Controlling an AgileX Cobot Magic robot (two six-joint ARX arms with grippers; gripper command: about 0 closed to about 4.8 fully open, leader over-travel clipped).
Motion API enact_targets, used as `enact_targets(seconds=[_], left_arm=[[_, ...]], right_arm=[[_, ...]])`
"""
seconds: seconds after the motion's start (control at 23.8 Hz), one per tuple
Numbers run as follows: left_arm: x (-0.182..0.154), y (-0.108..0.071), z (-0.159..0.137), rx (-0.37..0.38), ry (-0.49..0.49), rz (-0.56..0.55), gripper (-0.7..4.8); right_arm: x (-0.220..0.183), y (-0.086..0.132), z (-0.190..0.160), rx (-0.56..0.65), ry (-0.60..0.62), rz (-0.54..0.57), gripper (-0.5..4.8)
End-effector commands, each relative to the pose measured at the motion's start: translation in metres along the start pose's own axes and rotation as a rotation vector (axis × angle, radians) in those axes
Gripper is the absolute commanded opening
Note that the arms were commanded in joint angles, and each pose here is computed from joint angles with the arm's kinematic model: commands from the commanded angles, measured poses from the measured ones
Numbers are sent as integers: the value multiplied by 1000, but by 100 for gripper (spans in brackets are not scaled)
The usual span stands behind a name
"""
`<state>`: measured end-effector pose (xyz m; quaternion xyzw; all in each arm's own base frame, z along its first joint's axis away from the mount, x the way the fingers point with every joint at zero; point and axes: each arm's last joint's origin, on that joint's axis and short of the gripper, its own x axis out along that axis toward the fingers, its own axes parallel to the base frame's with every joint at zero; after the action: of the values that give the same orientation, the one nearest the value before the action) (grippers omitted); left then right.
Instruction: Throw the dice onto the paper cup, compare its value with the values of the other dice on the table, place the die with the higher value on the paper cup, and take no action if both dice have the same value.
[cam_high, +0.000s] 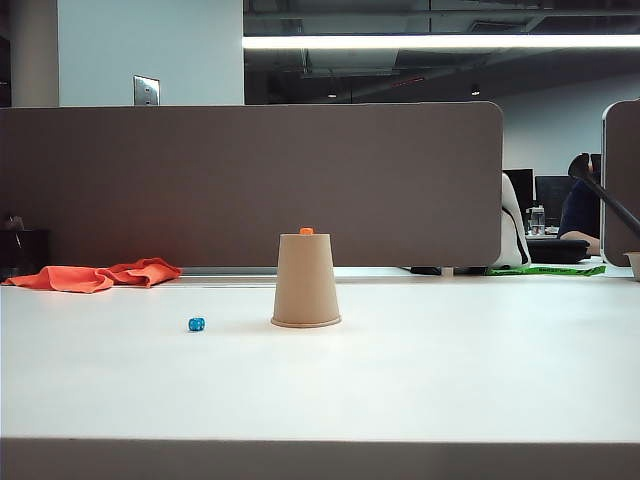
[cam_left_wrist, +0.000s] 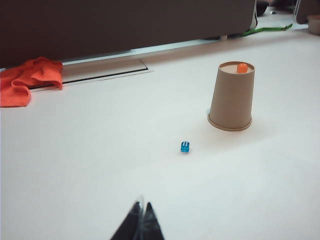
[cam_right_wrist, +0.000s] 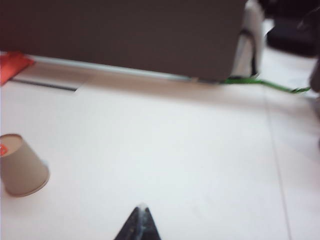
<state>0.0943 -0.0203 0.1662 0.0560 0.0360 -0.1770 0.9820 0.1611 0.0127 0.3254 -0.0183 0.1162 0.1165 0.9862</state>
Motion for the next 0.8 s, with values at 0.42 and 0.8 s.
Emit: enact_targets(seconds=[0.42, 0.8], left_arm=[[23, 7, 41, 16, 169, -104, -6], [54, 12, 46, -19, 307, -174, -6]], right_arm=[[116, 52, 71, -65, 141, 148, -1], [186, 102, 91, -98, 210, 260, -1]])
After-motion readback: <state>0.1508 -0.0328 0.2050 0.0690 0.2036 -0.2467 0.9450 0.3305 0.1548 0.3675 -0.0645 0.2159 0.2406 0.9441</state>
